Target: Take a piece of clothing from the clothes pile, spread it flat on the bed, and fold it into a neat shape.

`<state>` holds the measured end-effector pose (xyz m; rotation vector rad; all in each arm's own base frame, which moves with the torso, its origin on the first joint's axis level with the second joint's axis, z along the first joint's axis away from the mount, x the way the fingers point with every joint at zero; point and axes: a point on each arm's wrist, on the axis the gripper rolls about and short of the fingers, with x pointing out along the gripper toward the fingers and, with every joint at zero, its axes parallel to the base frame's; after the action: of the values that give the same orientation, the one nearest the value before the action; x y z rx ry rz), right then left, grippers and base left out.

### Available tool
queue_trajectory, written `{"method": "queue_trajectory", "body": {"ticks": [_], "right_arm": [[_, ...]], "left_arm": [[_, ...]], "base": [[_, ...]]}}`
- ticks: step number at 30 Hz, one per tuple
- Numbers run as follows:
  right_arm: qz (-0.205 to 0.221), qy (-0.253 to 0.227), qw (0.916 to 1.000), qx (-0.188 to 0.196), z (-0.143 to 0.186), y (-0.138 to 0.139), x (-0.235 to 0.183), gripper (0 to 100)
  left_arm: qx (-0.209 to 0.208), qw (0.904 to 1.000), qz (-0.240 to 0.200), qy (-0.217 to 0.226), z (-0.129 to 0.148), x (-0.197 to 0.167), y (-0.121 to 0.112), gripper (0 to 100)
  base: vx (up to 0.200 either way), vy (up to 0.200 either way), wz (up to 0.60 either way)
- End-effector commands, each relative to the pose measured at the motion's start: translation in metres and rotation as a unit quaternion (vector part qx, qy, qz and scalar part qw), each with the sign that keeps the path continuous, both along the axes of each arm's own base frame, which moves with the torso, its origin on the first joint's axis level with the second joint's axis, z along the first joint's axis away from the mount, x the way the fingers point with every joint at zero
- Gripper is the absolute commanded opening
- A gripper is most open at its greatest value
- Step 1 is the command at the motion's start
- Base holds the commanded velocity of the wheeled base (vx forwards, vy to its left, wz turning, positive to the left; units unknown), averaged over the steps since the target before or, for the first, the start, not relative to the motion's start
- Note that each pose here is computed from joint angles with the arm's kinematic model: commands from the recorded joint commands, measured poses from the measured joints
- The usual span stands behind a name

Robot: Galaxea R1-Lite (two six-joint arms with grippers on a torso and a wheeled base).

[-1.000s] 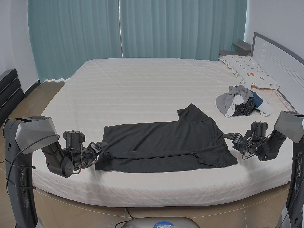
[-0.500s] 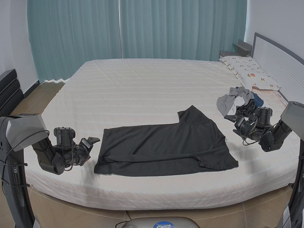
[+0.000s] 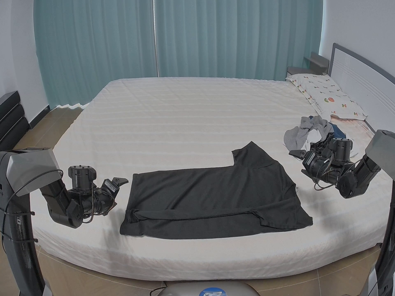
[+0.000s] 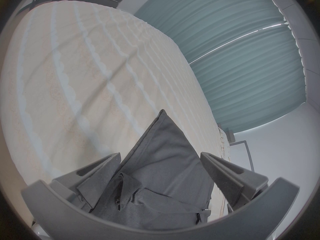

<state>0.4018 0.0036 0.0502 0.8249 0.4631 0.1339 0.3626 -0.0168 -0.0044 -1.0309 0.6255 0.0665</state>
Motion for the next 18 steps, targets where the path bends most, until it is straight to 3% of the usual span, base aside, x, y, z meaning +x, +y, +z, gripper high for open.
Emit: {"method": "queue_trajectory", "body": {"ticks": [1,4,11,18], "right_arm": [[-0.017,0.034,0.9993,-0.008,-0.005,-0.001,-0.029,100],[-0.028,0.062,0.9977,-0.008,-0.020,0.000,-0.053,100],[-0.001,0.035,0.9994,0.002,-0.041,0.019,-0.081,100],[0.002,0.067,0.9977,0.002,-0.051,0.017,-0.099,100]], "left_arm": [[-0.007,0.9999,0.003,-0.009,0.000,-0.003,0.000,100],[-0.006,1.0000,0.004,-0.006,-0.002,-0.008,-0.001,100],[-0.026,0.9996,0.010,0.007,0.005,-0.026,-0.004,100],[-0.014,0.9994,-0.009,0.029,0.006,-0.049,-0.005,100]], "base": [[0.200,0.000,0.00],[0.067,0.000,0.00],[0.000,0.000,0.00],[0.000,0.000,0.00]]}}
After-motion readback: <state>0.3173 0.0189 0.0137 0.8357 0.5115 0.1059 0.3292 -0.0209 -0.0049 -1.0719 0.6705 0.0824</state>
